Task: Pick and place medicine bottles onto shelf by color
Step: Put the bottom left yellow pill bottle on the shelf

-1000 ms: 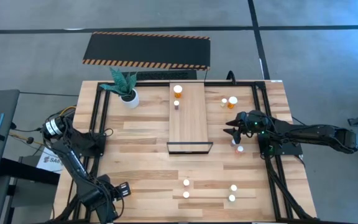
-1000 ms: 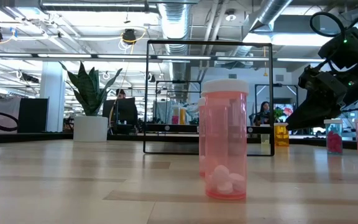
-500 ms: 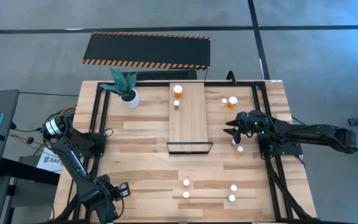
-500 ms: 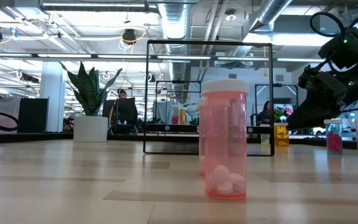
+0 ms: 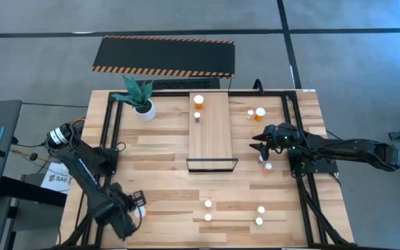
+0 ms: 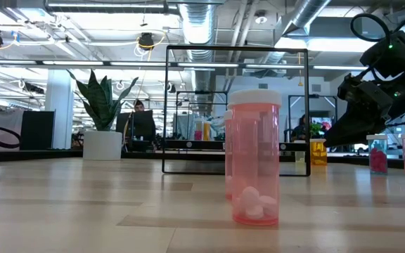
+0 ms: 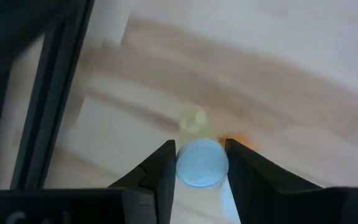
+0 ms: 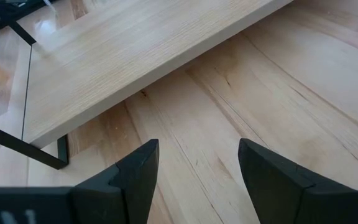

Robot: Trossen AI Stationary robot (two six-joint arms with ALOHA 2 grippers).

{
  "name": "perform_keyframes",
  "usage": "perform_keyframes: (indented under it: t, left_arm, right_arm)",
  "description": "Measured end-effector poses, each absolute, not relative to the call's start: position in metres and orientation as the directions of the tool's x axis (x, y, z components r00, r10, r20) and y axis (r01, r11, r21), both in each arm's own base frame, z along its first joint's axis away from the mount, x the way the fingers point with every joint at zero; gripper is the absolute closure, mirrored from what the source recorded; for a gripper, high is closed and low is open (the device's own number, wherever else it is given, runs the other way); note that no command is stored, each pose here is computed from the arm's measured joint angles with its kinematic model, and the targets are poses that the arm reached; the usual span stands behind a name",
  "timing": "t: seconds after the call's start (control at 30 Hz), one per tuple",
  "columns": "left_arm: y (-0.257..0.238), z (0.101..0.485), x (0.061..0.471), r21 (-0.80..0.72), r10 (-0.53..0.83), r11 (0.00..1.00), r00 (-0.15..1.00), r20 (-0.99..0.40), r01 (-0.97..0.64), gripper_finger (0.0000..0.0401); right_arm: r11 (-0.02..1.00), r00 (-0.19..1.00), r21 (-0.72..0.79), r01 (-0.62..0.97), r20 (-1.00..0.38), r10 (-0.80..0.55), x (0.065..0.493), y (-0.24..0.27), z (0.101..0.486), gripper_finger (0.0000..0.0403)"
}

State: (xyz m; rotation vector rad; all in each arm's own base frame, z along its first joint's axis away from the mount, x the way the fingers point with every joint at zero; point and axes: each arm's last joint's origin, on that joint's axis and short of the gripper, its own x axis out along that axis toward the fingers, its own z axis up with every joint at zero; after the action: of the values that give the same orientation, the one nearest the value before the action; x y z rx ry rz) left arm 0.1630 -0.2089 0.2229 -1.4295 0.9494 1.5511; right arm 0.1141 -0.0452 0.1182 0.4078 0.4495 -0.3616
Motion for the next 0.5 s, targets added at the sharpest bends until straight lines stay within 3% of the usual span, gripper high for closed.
perform_keyframes:
  t: [0.27, 0.5]
  left_arm:
    - [-0.146, 0.243, 0.189, 0.028, 0.167, -0.347, -0.091, -0.982, -0.937, 0.0288]
    - [-0.086, 0.249, 0.218, 0.025, 0.191, -0.244, -0.073, -0.979, -0.969, 0.0288]
  right_arm:
    - [0.858, 0.841, 0.297, 0.42, -0.484, -0.244, 0.114, -0.045, 0.118, 0.0157]
    - [0.858, 0.841, 0.297, 0.42, -0.483, -0.244, 0.114, -0.045, 0.118, 0.0157]
